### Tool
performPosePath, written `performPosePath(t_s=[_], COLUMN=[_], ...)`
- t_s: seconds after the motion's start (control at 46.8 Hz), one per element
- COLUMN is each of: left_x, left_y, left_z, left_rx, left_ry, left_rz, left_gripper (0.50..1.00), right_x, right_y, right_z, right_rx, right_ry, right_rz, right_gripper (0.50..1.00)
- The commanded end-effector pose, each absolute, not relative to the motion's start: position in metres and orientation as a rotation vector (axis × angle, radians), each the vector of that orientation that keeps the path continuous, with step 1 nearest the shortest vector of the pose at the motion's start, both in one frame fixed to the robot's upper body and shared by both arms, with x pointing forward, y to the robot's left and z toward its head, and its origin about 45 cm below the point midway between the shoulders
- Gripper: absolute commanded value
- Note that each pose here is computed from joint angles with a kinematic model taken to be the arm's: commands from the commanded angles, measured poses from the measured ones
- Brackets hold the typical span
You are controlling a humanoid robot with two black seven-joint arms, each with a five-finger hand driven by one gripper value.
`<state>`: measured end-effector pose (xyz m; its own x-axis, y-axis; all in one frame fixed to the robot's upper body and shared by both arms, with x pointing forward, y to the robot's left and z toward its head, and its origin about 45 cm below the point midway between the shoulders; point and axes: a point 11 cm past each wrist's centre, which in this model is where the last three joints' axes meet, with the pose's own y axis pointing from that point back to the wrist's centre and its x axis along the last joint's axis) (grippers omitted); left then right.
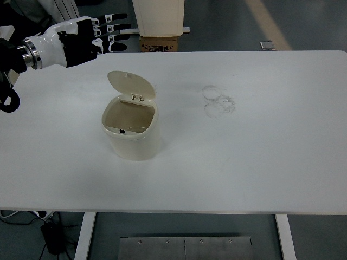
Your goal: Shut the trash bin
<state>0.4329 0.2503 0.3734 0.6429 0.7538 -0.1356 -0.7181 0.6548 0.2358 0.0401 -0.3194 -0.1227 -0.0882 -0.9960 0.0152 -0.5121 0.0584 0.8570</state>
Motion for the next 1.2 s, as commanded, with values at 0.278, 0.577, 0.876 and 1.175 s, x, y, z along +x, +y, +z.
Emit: performPosePath(t_s=[0.278, 0.577, 0.876, 1.175], left_x=[0.41, 0.386, 0.364, 0.36], left_y=[0.236, 0.238, 0.237, 0.246], left_z=[0.354, 0.336, 0.317, 0.307], left_rx=[0.278, 0.341, 0.399, 0.432], left_ry=[0.24, 0.272, 0.314, 0.332], left_rz=[0.759, 0.717, 0.675, 0.685], left_gripper=[1.0, 1.0, 1.0, 1.0], right_x=[0.04, 0.04, 0.04, 0.04], right_y=[-0.319, -0.319, -0.319, -0.319], right_z=[-0.123, -0.123, -0.123, -0.123], right_rx=[1.525, 1.526, 1.526, 1.526], right_ry=[-1.68, -1.679, -1.679, -1.679], right_rz=[-0.935, -0.934, -0.934, -0.934], right_gripper=[0.991, 0.991, 0.991, 0.991])
